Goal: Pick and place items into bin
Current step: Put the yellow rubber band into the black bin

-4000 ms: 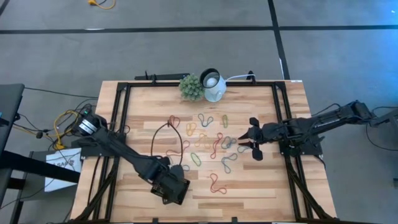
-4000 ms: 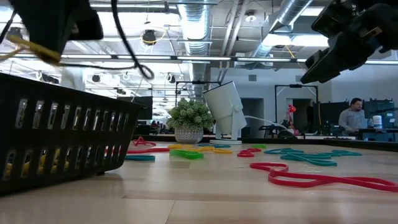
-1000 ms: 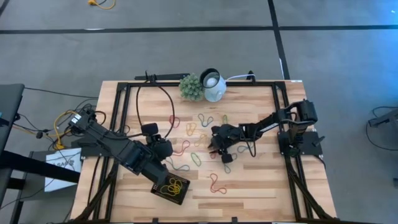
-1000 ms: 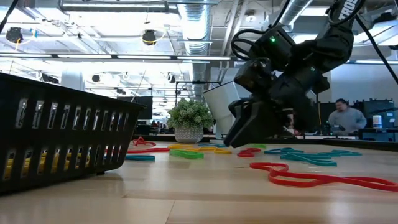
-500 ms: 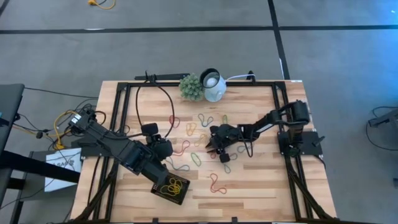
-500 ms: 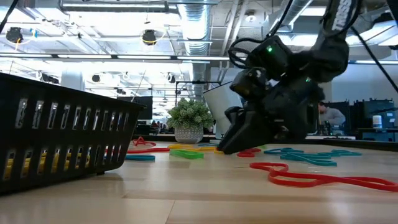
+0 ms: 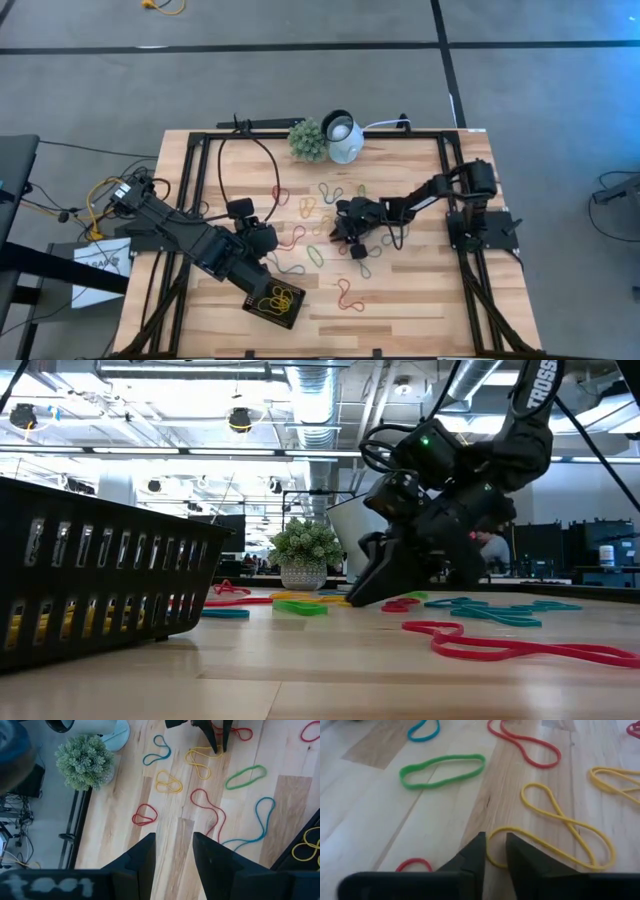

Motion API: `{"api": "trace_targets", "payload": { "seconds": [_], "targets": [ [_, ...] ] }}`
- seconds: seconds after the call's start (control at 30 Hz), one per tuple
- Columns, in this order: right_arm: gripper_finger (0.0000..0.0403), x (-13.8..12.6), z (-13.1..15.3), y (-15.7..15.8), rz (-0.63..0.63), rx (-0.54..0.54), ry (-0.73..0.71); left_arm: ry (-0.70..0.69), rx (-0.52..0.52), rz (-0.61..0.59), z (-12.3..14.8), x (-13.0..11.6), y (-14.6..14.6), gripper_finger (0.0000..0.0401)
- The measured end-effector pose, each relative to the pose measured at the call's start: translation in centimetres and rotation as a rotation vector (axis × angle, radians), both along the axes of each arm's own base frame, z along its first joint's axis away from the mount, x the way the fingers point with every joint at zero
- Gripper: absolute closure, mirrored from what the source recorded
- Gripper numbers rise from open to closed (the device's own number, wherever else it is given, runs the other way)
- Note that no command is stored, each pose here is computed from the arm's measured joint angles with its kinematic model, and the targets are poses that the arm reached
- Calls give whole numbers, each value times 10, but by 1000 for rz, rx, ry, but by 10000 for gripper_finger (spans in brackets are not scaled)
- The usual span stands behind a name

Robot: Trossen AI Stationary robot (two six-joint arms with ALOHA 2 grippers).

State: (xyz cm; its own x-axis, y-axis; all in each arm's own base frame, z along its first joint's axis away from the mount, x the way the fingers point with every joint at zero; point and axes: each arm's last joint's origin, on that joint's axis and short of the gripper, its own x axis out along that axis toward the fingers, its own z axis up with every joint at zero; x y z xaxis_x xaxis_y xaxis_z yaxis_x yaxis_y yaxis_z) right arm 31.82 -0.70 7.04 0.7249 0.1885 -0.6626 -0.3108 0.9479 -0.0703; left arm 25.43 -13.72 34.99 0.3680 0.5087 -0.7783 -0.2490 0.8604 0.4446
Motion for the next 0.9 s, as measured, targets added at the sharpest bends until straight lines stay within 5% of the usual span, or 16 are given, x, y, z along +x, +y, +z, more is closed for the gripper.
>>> {"api": "trace_targets", "payload": {
  "seconds": [0.13, 0.33, 0.7, 0.9],
  "targets": [
    [394, -1, 0, 5, 15, -8, -1, -9, -6, 13, 0, 0, 0, 280],
    [401, -2, 18, 12, -5, -5, -41, -65, -20, 81, 0, 0, 0, 280],
    [402, -35, 153, 16, -47, -26, -426, -320, 30, 172, 6, 24, 13, 280],
    [402, -49, 183, 18, -55, 31, -547, -361, 48, 117, 6, 52, 25, 280]
  ]
}}
